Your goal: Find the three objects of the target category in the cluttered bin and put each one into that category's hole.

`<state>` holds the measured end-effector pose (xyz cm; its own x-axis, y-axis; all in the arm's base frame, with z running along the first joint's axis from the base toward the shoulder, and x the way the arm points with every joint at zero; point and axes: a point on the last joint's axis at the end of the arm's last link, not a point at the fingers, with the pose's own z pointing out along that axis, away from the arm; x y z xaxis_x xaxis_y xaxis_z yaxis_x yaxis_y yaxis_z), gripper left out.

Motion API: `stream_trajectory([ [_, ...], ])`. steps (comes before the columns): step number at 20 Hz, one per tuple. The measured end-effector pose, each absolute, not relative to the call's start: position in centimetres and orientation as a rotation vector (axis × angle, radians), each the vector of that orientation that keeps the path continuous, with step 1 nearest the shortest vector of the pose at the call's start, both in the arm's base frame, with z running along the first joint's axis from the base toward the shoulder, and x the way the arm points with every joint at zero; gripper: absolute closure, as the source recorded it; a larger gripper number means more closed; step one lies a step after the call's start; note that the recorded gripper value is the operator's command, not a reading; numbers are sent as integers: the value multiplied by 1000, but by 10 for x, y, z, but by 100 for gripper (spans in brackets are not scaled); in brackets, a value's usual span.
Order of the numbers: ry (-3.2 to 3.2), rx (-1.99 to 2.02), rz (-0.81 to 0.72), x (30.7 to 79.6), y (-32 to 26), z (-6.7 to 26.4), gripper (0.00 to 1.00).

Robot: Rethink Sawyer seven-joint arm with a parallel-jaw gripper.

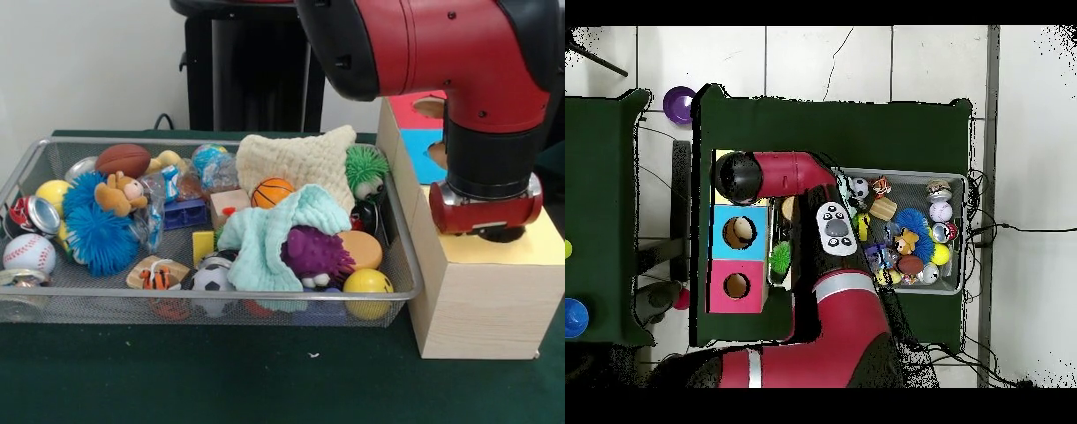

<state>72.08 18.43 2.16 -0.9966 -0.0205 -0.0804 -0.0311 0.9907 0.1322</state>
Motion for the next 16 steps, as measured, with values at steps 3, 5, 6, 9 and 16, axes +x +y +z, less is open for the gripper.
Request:
stream_trajectory([
  [3, 3066, -61, 181, 720, 187, 23, 100],
  [5, 3080, -91, 155, 719, 192, 25, 100],
  [6, 3086, -100, 148, 718, 194, 26, 100],
  [9, 3121, -137, 122, 715, 202, 31, 100],
  [16, 3183, -168, 105, 711, 209, 53, 100],
])
